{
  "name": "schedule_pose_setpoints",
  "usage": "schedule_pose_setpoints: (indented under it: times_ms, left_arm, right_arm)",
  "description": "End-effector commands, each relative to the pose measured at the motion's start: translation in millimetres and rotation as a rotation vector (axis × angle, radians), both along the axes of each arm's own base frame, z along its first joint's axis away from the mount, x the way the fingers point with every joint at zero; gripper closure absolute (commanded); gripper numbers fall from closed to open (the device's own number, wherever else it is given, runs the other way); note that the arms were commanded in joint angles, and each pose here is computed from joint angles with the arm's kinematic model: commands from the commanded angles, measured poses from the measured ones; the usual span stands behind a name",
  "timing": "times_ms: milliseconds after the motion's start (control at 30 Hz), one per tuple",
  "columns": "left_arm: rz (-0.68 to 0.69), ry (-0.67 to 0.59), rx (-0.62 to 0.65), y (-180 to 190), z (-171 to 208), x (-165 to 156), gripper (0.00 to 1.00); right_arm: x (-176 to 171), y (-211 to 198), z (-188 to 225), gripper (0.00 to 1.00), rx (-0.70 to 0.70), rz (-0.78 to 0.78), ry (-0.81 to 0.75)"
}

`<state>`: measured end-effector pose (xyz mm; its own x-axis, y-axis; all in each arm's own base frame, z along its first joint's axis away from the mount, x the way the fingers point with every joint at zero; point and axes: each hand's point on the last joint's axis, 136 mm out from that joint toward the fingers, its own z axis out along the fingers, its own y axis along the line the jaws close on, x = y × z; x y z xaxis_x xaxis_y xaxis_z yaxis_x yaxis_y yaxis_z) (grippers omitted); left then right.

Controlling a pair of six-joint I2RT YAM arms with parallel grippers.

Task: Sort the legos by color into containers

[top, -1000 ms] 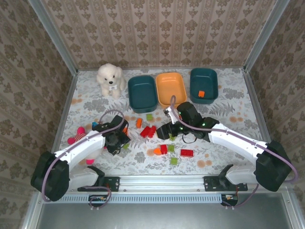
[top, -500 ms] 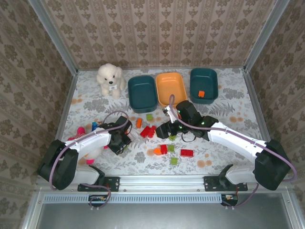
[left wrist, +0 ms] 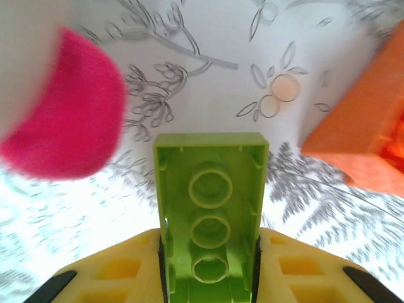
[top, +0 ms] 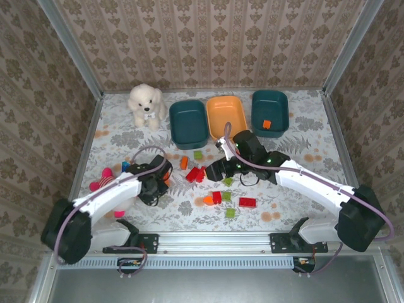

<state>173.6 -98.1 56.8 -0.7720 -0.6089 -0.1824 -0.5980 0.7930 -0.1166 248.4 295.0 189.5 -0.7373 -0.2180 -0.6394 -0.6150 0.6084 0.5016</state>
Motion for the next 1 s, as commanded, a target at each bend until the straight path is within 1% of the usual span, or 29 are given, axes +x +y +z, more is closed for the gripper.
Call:
schedule_pose_setpoints:
  times_ms: [0, 67, 133, 233, 333, 400, 467, 567, 700, 800, 833, 900, 967]
  left_arm:
    - [-0.089, -0.105, 0.093, 16.6, 56.0, 10.0, 0.79]
    - [-0.172, -0.159, 0.073, 3.3, 78.0, 31.2, 0.78]
    - [-0.265, -0.184, 0.040, -18.6, 92.5, 59.8, 0.78]
    - [-0.393, -0.206, 0.027, -53.2, 103.6, 108.9, 0.78]
    - [-0.469, -0.232, -0.020, -88.1, 109.3, 162.9, 0.78]
    - [-0.507, -0.225, -0.043, -107.3, 105.2, 196.2, 0.78]
    - [-0.553, -0.225, -0.039, -124.5, 101.3, 229.6, 0.78]
    - [-0.589, -0.185, -0.028, -138.3, 81.7, 266.7, 0.77]
    - [-0.589, -0.133, -0.042, -144.0, 47.7, 297.0, 0.77]
    - [-0.596, -0.107, -0.056, -150.3, 24.6, 306.1, 0.76]
    - [-0.569, -0.096, -0.062, -137.8, 17.3, 314.1, 0.76]
    - [-0.566, -0.078, -0.083, -138.1, 6.3, 315.2, 0.72]
    - [-0.575, -0.068, -0.105, -140.6, 0.6, 314.5, 0.65]
  right_arm:
    - [15.2, -3.9, 44.6, 0.25, 0.074, -0.070, -0.064]
    - [28.4, -9.1, 63.6, 0.25, 0.123, -0.132, -0.093]
    - [45.5, -16.2, 82.6, 0.25, 0.183, -0.211, -0.124]
    - [70.2, -31.1, 98.1, 0.24, 0.243, -0.332, -0.141]
    - [97.0, -53.5, 106.1, 0.23, 0.276, -0.471, -0.145]
    - [110.8, -66.4, 105.2, 0.24, 0.270, -0.537, -0.135]
    - [120.5, -78.6, 100.3, 0.24, 0.239, -0.593, -0.124]
    - [125.2, -89.9, 96.4, 0.24, 0.217, -0.630, -0.107]
    - [119.8, -100.0, 90.0, 0.24, 0.194, -0.653, -0.088]
    - [112.9, -108.2, 85.4, 0.24, 0.183, -0.674, -0.082]
    - [110.5, -111.1, 83.2, 0.24, 0.174, -0.681, -0.079]
    - [106.4, -117.1, 78.7, 0.24, 0.151, -0.695, -0.070]
    - [102.0, -123.3, 74.1, 0.23, 0.121, -0.709, -0.066]
